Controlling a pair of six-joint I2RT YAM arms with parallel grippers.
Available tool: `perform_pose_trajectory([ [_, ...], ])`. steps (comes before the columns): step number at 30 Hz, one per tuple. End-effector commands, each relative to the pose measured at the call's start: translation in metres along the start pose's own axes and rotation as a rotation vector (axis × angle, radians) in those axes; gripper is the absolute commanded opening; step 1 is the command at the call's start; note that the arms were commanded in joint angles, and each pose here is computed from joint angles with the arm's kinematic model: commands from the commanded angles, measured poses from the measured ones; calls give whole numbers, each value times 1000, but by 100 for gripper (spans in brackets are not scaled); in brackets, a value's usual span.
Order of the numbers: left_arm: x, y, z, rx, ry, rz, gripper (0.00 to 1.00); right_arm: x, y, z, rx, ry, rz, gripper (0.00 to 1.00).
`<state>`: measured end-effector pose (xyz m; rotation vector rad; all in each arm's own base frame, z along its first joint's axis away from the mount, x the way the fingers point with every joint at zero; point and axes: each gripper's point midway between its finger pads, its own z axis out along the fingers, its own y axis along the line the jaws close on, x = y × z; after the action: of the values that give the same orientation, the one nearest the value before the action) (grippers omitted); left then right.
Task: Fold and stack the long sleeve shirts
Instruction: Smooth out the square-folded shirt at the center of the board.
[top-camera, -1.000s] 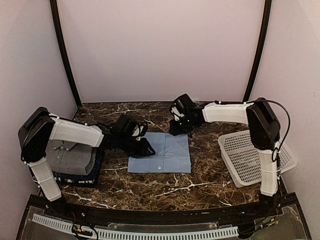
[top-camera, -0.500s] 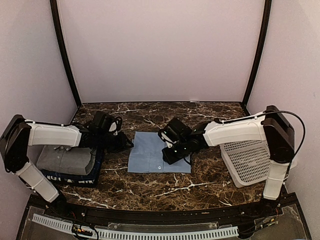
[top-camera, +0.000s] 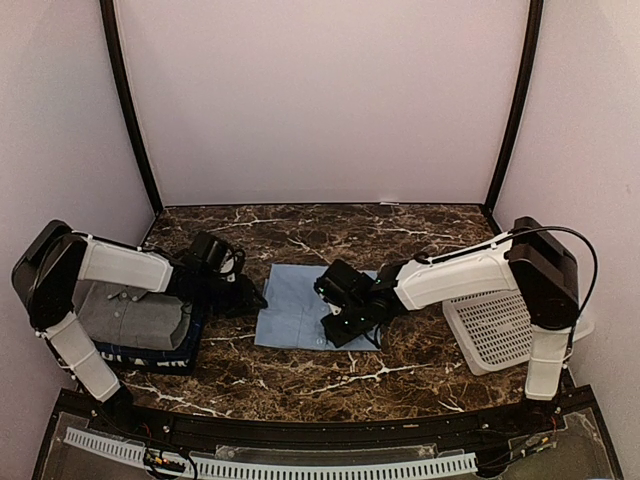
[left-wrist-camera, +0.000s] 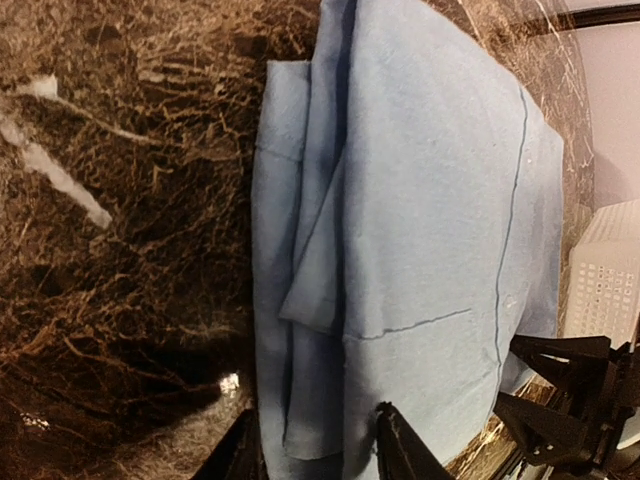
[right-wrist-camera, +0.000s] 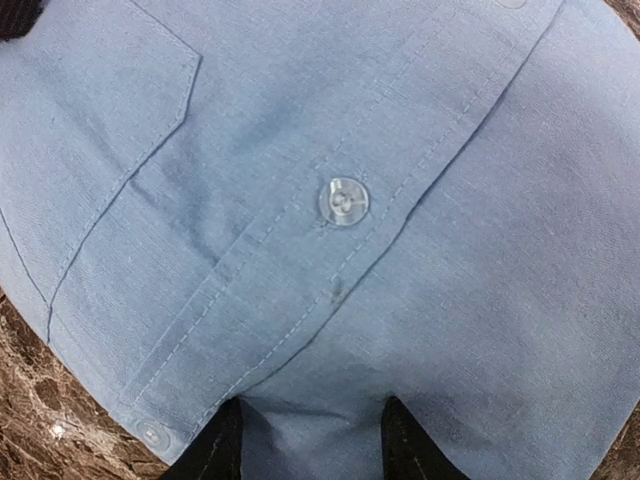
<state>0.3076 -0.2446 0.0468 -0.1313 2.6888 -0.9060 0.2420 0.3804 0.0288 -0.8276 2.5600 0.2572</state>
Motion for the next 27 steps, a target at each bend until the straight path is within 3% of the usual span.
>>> perform_pose_trajectory([
  [1, 14, 8, 5, -10, 69, -6, 40, 10, 2, -5, -3, 14, 18, 45],
  [11, 17, 18, 13, -48, 96, -10, 38, -6, -2, -46, -29, -73, 76, 45],
  [18, 24, 28, 16, -86, 120, -21, 37, 24, -19, -39, -6, -36, 125, 36],
  [20, 29, 32, 18, -98, 132, -27, 37, 45, -28, -32, 11, -1, 159, 29],
  [27, 39, 32, 23, -105, 151, -26, 35, 67, -30, -28, -18, 22, 206, 26],
])
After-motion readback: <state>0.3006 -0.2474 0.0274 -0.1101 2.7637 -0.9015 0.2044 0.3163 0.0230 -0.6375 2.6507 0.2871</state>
